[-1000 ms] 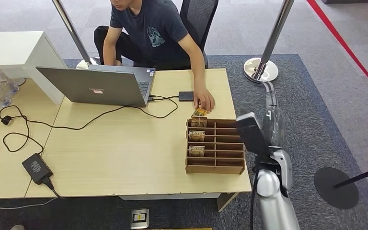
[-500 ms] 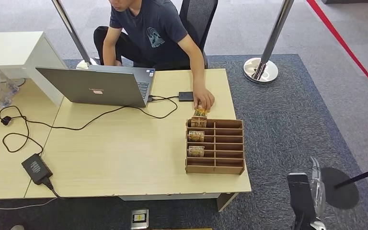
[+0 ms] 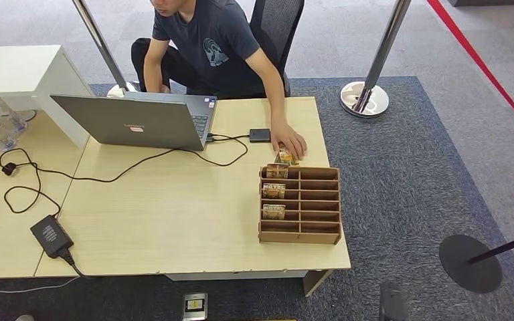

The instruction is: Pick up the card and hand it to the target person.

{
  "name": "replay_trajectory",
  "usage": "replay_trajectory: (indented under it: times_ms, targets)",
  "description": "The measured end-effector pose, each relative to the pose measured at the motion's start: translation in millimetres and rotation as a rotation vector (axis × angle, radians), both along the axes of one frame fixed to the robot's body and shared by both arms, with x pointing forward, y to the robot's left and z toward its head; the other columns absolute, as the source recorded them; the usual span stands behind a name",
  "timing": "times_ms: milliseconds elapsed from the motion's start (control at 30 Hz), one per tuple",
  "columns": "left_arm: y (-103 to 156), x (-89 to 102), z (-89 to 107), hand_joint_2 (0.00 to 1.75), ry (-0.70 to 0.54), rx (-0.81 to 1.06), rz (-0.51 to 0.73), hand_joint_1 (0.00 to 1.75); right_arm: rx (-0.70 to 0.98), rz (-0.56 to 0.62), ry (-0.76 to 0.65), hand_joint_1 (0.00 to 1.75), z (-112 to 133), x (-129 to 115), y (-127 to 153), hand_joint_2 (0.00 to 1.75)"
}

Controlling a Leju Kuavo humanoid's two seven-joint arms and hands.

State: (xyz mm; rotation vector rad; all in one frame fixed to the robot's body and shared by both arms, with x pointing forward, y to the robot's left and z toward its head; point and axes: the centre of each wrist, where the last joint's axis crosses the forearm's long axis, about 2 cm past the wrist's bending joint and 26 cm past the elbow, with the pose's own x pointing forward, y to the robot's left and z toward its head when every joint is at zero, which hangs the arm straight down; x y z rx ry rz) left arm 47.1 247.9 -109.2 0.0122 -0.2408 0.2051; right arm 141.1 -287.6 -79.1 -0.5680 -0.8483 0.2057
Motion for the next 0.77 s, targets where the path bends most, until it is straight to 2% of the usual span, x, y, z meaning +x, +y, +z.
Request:
replay_trajectory:
  times_ms: [200, 500, 600, 767]
  targets:
    - [-0.3, -1.7, -0.2, 0.00, -0.009, -0.006, -0.019, 0.00, 0.101, -0.001, 0.237, 0.00, -14.6, -28.0, 16.3, 0.00]
    - [-0.8, -1.6, -0.2, 0.00, -0.018, -0.021, -0.044, 0.00, 0.210, 0.029, 0.505, 0.00, -21.3, -48.1, 34.2, 0.00]
    - [-0.9, -1.6, -0.2, 0.00, -0.019, -0.025, -0.049, 0.00, 0.244, 0.043, 0.575, 0.00, -22.3, -53.0, 40.5, 0.00]
    - [-0.9, -1.5, -0.2, 0.00, -0.021, -0.025, -0.052, 0.00, 0.284, 0.047, 0.615, 0.00, -22.9, -57.5, 47.4, 0.00]
